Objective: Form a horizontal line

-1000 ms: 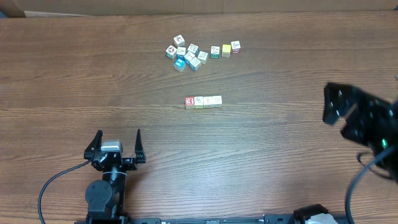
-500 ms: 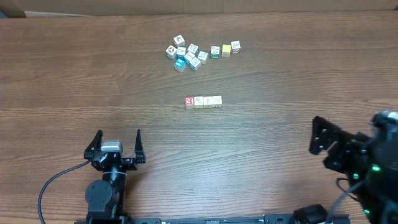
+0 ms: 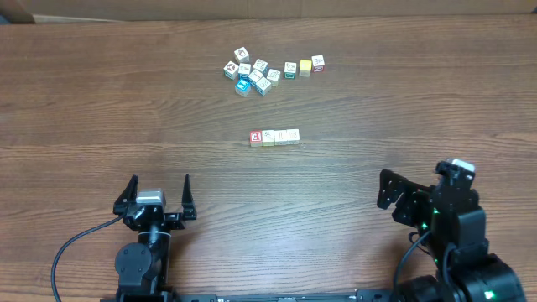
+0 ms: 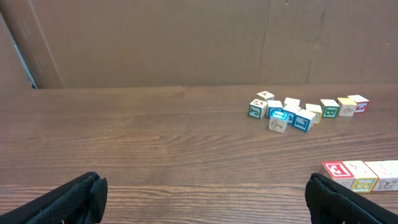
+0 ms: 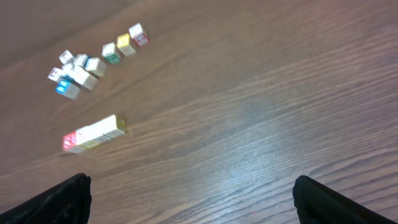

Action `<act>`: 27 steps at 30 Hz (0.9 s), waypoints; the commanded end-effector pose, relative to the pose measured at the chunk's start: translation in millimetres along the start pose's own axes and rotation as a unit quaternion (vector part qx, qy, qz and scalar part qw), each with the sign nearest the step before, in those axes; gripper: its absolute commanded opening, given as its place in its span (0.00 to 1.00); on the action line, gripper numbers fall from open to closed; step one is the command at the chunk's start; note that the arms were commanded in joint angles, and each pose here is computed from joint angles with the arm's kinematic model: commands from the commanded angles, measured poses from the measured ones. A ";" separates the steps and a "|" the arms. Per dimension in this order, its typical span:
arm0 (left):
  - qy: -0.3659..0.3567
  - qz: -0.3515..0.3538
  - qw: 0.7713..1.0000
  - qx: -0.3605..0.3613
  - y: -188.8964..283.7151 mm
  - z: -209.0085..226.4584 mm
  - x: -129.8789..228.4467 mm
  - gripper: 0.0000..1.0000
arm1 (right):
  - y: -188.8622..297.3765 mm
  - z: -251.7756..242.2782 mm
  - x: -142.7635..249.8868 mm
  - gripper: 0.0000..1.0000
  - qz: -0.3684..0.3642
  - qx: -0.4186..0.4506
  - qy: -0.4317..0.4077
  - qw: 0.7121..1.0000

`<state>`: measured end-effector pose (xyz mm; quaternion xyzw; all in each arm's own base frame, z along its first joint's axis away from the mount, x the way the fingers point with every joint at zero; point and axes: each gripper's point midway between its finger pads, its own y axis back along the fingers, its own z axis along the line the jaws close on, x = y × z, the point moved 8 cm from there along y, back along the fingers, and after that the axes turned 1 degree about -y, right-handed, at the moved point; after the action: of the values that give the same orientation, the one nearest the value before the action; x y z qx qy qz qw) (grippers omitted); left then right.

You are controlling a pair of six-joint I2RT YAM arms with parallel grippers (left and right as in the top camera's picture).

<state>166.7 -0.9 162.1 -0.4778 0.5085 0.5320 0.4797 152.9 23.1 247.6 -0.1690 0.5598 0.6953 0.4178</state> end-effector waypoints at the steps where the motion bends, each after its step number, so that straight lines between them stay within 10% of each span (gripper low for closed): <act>1: -0.008 -0.005 1.000 0.007 0.5 -1.9 -0.6 1.00 | -8.5 -4.1 9.3 1.00 -0.002 -0.002 0.000 1.000; 27: -0.008 -0.005 1.000 0.007 0.5 -1.8 -0.6 1.00 | -82.4 -45.2 92.5 1.00 -0.016 0.008 0.018 1.000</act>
<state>166.7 -0.9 162.1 -0.4780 0.5084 0.5320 0.4797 146.0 21.0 109.6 -0.1591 0.5736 0.6941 0.4049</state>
